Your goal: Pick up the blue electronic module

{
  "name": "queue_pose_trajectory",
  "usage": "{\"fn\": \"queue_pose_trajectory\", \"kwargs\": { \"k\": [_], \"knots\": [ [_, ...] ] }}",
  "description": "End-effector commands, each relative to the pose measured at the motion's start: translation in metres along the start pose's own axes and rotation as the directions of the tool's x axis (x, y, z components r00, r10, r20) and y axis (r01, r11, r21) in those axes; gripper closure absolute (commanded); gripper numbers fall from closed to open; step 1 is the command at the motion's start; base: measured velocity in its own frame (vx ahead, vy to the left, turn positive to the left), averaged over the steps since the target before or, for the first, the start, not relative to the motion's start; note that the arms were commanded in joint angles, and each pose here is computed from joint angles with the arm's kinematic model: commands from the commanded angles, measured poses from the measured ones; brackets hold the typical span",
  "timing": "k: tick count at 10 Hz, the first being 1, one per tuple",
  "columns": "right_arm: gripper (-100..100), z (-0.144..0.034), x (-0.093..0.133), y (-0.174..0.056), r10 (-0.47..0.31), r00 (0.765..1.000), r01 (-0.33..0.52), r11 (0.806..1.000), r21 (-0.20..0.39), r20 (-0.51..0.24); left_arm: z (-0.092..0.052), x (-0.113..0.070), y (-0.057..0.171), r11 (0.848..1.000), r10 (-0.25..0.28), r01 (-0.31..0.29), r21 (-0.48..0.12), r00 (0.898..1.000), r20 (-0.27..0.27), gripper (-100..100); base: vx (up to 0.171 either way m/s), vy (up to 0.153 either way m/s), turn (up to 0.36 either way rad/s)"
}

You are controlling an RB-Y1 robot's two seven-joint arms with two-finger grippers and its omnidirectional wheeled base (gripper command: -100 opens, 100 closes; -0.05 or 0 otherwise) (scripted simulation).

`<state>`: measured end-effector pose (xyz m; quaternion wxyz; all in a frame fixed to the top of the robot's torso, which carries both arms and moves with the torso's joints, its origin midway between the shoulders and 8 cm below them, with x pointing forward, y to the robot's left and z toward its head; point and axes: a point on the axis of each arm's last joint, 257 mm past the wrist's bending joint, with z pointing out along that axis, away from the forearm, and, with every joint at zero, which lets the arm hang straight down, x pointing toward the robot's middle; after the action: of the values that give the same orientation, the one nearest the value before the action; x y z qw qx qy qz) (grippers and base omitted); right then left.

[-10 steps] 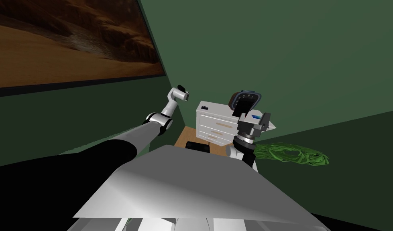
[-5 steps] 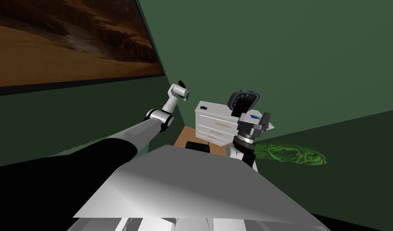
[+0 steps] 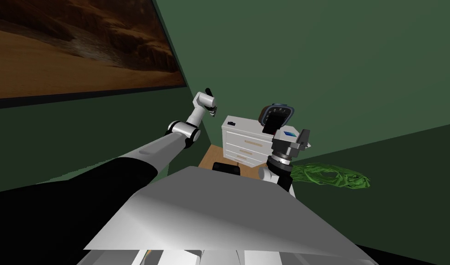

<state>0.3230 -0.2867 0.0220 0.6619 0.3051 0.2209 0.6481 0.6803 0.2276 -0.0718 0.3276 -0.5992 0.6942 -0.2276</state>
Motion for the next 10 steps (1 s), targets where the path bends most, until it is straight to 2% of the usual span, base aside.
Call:
{"fn": "queue_pose_trajectory", "kwargs": {
  "k": [1,2,3,4,5,6,7,8,9,10],
  "knots": [
    [0,0.000,0.000,0.000,0.000,1.000,0.000,1.000,0.000,0.000,0.000,0.000,0.009,0.999,-0.002,0.002,-0.039,1.000,0.002,-100,0.008,-0.021,0.001],
    [0,0.000,0.000,0.000,0.000,1.000,0.000,1.000,0.000,0.000,-0.006,0.007,0.007,0.997,-0.008,0.006,-0.075,1.000,-0.016,-100,0.004,-0.038,-0.013],
    [0,0.000,0.000,0.000,0.000,1.000,0.000,1.000,0.000,0.000,-0.005,0.006,0.017,0.994,-0.009,0.008,-0.110,1.000,-0.012,-100,0.005,-0.043,-0.007],
    [0,0.000,0.000,0.000,0.000,1.000,0.000,1.000,0.000,0.000,-0.012,0.016,0.013,0.991,-0.011,0.007,-0.134,0.999,-0.033,-100,0.008,-0.072,-0.013],
    [0,0.000,0.000,0.000,0.000,1.000,0.000,1.000,0.000,0.000,-0.010,0.014,0.026,0.984,-0.015,0.010,-0.179,0.999,-0.028,-100,0.009,-0.061,-0.004],
    [0,0.000,0.000,0.000,0.000,1.000,0.000,1.000,0.000,0.000,-0.010,0.014,0.027,0.983,-0.015,0.010,-0.183,1.000,-0.027,-100,0.003,-0.022,0.002],
    [0,0.000,0.000,0.000,0.000,1.000,0.000,1.000,0.000,0.000,-0.015,0.023,0.032,0.973,-0.019,0.008,-0.232,0.999,-0.047,-100,-0.004,-0.043,-0.020],
    [0,0.000,0.000,0.000,0.000,1.000,0.000,1.000,0.000,0.000,-0.016,0.022,0.037,0.967,-0.019,0.007,-0.253,0.999,-0.045,-100,0.003,-0.048,-0.007],
    [0,0.000,0.000,0.000,0.000,1.000,0.000,1.000,0.000,0.000,-0.021,0.032,0.041,0.956,-0.024,0.003,-0.292,0.997,-0.067,-100,0.014,-0.064,-0.015],
    [0,0.000,0.000,0.000,0.000,1.000,0.000,1.000,0.000,0.000,-0.023,0.032,0.047,0.948,-0.023,0.001,-0.317,0.998,-0.065,-100,0.012,-0.060,-0.010]
  ]
}}
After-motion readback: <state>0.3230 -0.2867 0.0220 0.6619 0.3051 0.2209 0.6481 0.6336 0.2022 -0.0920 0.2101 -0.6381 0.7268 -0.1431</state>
